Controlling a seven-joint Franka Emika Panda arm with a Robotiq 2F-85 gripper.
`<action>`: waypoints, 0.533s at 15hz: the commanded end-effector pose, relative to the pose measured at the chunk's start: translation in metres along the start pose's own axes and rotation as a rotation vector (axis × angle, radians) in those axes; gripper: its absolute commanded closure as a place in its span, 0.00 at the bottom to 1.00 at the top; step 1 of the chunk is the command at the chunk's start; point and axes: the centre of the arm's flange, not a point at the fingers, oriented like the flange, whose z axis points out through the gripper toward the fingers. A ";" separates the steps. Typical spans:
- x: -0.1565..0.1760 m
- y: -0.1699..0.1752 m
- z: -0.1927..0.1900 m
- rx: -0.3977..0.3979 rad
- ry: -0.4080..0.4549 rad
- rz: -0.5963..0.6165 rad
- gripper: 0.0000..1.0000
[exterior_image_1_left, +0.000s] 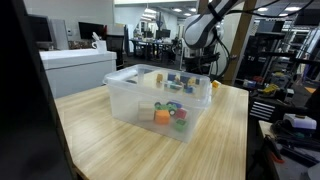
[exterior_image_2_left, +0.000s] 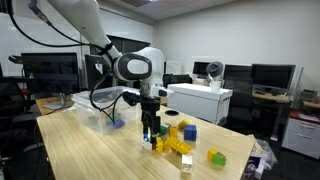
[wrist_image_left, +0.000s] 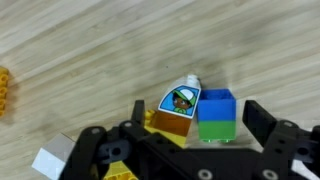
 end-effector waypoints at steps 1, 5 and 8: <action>-0.002 0.005 0.007 -0.014 0.016 0.004 0.00; -0.002 0.011 0.019 -0.005 0.023 0.013 0.00; 0.001 0.012 0.030 0.001 0.041 0.016 0.00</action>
